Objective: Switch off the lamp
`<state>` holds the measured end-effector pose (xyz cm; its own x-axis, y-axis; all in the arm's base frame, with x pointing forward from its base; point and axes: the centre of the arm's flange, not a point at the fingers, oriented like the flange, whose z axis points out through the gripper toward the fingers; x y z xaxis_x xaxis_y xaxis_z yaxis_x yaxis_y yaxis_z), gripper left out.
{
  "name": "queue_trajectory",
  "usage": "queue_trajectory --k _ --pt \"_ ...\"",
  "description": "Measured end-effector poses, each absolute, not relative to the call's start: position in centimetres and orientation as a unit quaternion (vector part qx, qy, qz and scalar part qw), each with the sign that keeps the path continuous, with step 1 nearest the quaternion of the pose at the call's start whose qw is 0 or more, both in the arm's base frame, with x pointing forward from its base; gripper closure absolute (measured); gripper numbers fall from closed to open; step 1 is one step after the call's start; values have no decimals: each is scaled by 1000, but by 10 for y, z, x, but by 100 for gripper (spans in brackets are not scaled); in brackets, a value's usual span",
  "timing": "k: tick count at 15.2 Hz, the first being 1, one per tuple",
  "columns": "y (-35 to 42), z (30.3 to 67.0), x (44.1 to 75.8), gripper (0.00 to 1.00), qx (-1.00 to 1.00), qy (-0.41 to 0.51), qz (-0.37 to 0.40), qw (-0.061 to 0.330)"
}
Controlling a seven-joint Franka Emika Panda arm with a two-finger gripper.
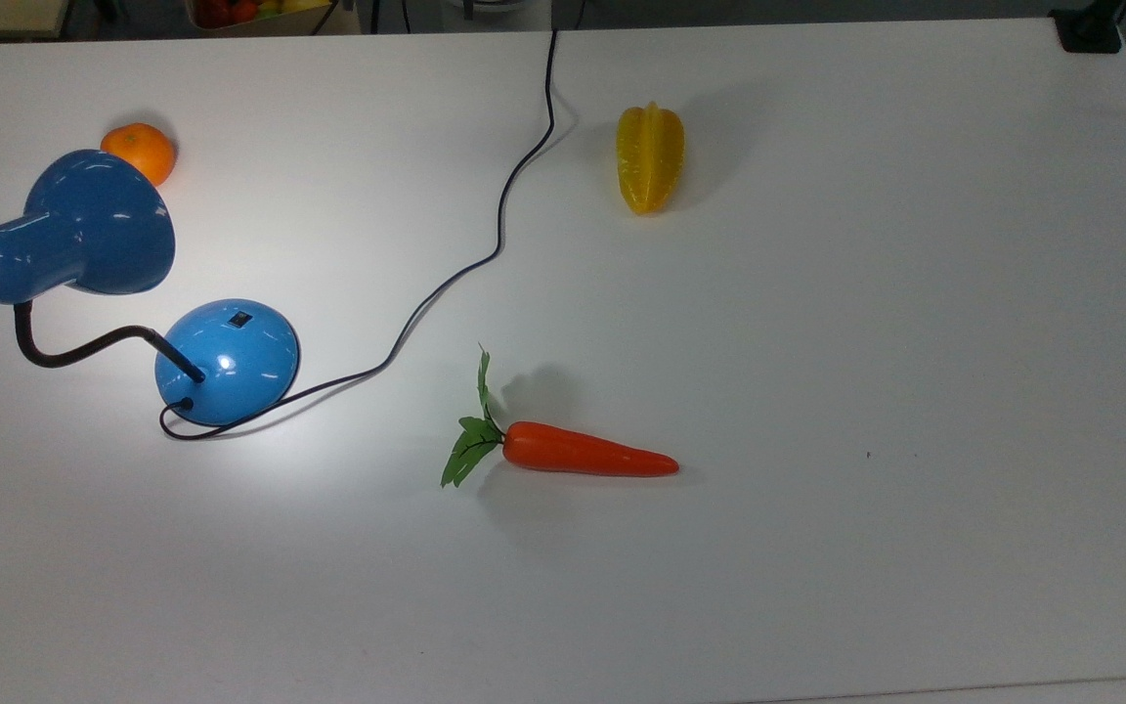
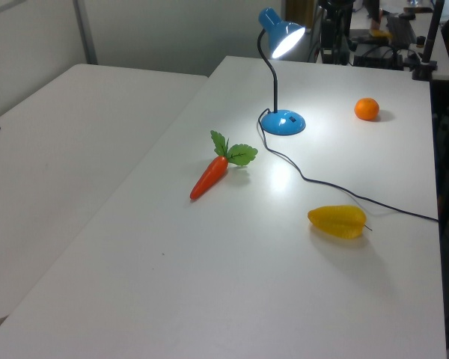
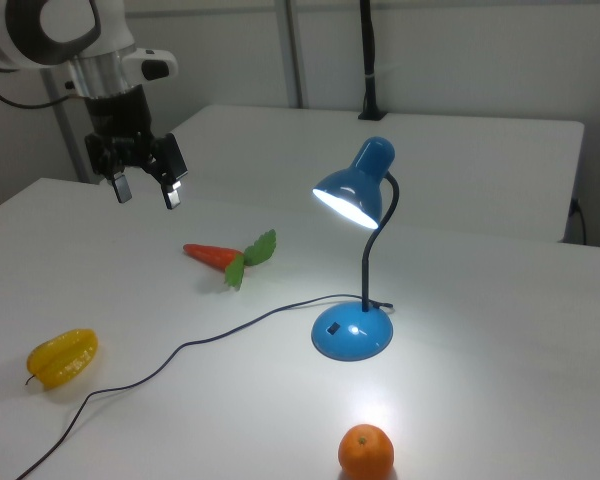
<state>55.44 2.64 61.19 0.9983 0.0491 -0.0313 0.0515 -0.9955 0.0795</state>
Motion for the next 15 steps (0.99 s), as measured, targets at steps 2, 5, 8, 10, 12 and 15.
queue_trajectory --k 2,5,8,10,12,15 --pt "25 612 554 0 999 24 -15 40" --pt "13 612 555 0 999 15 -15 40" --pt "10 612 555 10 999 13 -15 40" --pt "10 612 555 33 999 13 -16 40" --pt "10 611 555 53 999 13 -16 40" --pt "10 610 556 85 999 13 -17 40"
